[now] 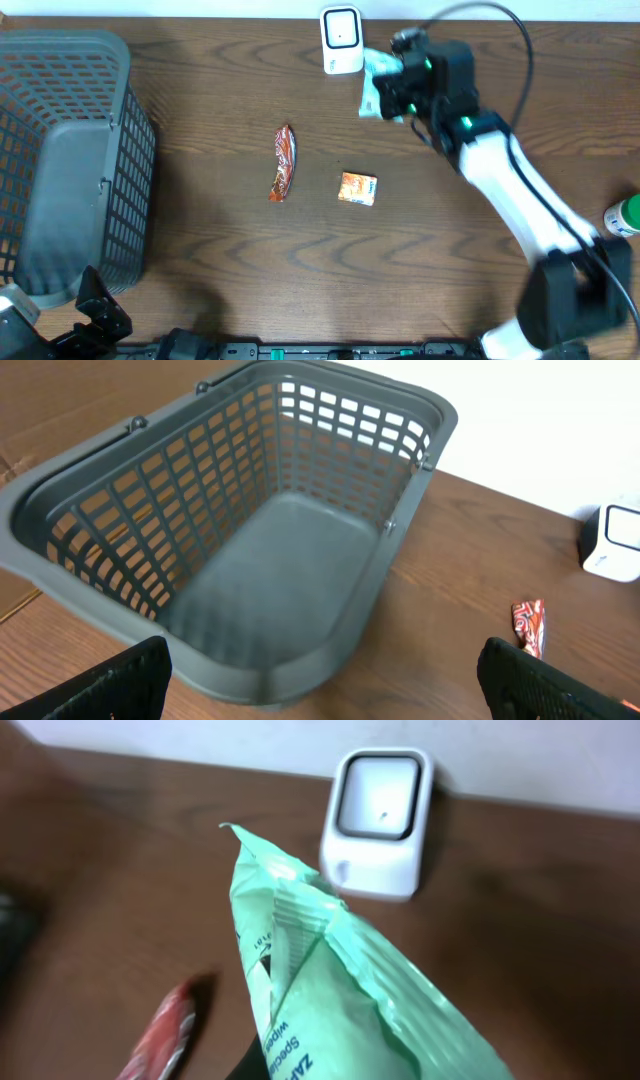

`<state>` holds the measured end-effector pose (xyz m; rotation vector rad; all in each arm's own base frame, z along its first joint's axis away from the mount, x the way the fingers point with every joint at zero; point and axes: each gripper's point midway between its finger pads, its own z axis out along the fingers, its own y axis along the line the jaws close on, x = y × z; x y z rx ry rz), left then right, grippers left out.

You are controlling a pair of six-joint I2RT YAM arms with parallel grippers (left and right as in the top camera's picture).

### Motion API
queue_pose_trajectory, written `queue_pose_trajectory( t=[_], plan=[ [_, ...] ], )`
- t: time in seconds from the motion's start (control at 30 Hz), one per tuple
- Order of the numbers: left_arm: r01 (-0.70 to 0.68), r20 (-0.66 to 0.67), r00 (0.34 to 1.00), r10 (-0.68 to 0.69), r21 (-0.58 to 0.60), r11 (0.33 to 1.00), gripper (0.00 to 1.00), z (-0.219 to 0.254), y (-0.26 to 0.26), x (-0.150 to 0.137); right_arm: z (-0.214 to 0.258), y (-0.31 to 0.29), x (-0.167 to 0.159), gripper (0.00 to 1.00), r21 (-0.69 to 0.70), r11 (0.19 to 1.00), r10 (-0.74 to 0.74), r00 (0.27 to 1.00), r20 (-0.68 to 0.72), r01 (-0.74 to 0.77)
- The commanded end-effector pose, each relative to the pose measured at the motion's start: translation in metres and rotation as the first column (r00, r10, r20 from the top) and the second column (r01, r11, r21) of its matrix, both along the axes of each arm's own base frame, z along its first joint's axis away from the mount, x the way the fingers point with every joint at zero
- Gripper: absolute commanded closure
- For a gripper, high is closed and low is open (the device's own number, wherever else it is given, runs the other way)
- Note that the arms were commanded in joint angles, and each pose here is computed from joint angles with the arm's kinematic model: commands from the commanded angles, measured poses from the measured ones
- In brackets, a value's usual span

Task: Scan the item barcode
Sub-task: 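Carry the wipes pack up to the white scanner with the right gripper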

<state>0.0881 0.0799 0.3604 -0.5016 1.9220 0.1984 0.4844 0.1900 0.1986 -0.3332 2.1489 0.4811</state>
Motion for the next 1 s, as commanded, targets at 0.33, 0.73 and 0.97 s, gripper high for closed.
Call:
queue_pose_trajectory(
  t=[0.33, 0.73, 0.97],
  plan=[
    [-0.002, 0.002, 1.000, 0.002, 0.009, 1.000, 0.02, 0.002, 0.001, -0.001, 0.024, 0.006, 0.143, 0.99, -0.424, 0.880, -0.049, 0.928, 0.369, 0.215],
    [-0.002, 0.002, 1.000, 0.002, 0.009, 1.000, 0.02, 0.002, 0.001, -0.001, -0.010, 0.046, 0.169, 0.99, -0.634, 0.686, 0.110, 0.811, 0.575, 0.356],
    [-0.002, 0.002, 1.000, 0.002, 0.009, 1.000, 0.02, 0.002, 0.001, -0.001, -0.039, 0.058, 0.173, 0.99, -0.715, 0.551, 0.208, 0.758, 0.618, 0.431]
  ],
)
